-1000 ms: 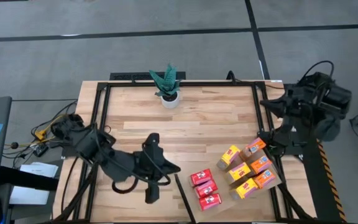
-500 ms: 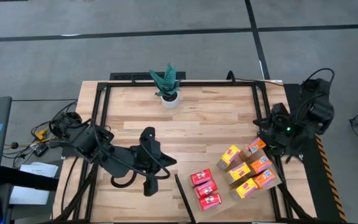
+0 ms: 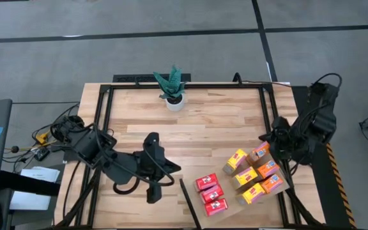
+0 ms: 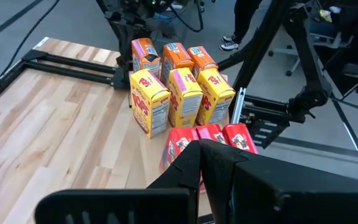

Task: Stack cereal on shelf
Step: Adjust the colored cereal boxes on the shelf

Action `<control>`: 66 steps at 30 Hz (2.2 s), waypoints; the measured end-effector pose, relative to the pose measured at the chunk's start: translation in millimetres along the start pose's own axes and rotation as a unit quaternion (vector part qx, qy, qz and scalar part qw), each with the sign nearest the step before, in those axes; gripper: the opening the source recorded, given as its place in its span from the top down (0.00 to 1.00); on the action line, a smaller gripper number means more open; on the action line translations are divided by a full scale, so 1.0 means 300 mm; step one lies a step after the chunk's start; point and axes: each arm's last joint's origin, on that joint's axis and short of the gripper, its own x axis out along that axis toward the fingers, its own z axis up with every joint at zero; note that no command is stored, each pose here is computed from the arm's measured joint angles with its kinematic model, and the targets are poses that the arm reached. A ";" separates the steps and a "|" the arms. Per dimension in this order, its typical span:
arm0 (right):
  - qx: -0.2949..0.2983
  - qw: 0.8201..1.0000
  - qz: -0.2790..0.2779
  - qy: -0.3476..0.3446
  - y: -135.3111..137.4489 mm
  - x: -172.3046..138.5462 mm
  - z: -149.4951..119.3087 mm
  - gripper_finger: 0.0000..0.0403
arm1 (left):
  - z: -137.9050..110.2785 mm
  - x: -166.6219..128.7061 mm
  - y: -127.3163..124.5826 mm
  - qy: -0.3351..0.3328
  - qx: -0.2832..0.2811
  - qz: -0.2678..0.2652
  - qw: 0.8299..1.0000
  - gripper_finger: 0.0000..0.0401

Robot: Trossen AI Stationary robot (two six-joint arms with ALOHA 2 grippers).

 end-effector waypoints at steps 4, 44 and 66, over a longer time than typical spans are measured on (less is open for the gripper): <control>-0.006 1.000 0.024 0.012 0.011 -0.007 -0.009 0.99 | -0.002 -0.002 -0.003 0.001 0.000 -0.002 1.000 1.00; -0.032 0.993 0.106 0.033 0.047 -0.113 0.067 0.97 | 0.221 0.410 0.355 -0.146 0.095 -0.141 0.975 1.00; -0.043 0.992 0.111 0.032 0.034 -0.148 0.104 0.98 | -0.002 0.895 0.537 -0.046 -0.006 -0.196 0.979 1.00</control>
